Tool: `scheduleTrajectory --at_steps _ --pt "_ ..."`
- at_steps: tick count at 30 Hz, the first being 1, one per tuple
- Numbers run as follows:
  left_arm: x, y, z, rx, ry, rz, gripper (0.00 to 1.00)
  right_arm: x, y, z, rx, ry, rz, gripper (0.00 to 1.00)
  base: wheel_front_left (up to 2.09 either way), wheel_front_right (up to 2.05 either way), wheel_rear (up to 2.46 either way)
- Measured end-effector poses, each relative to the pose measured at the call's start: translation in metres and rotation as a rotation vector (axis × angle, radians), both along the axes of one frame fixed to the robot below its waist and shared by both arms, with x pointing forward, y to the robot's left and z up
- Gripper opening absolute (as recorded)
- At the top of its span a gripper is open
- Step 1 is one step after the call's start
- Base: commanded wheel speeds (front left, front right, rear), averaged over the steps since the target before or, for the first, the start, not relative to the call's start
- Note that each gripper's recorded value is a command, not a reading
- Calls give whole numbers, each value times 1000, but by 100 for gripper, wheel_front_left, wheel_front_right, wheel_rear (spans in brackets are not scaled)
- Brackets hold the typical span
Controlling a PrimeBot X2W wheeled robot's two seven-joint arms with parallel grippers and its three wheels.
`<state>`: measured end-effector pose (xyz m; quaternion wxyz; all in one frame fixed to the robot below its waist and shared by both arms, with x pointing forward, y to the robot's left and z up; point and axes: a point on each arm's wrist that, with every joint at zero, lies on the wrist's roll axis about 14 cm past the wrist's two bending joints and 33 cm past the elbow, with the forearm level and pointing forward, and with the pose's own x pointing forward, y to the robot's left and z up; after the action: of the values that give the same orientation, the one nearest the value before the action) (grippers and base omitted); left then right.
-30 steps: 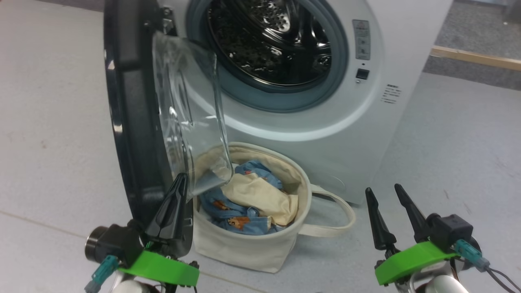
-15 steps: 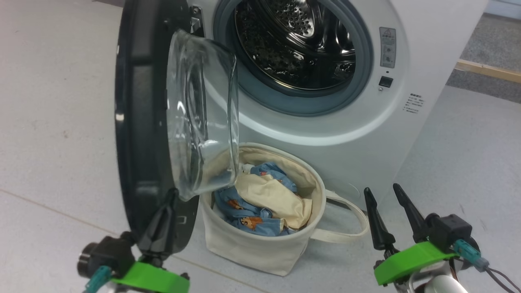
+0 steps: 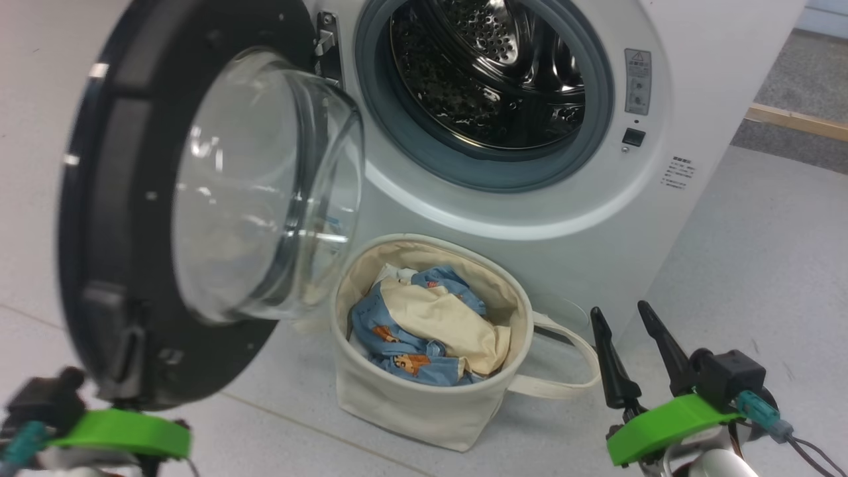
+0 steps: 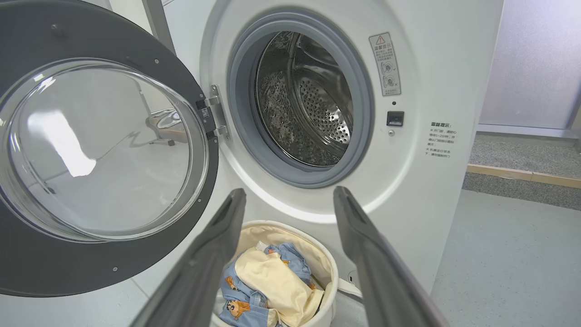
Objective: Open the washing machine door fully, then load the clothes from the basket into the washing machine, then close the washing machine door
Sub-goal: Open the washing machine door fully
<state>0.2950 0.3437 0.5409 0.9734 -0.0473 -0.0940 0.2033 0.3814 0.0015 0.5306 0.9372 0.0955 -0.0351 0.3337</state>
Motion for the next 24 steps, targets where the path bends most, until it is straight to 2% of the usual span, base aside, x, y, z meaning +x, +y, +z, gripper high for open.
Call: scheduleTrajectory --at_steps 9,24 --pt "-4 61 -6 -71 38 106 0 0 -8 -3 1 13 -22 100 0 0 0" --pt "0 106 0 -121 42 183 0 1 -8 1 6 5 -24 100 0 0 0"
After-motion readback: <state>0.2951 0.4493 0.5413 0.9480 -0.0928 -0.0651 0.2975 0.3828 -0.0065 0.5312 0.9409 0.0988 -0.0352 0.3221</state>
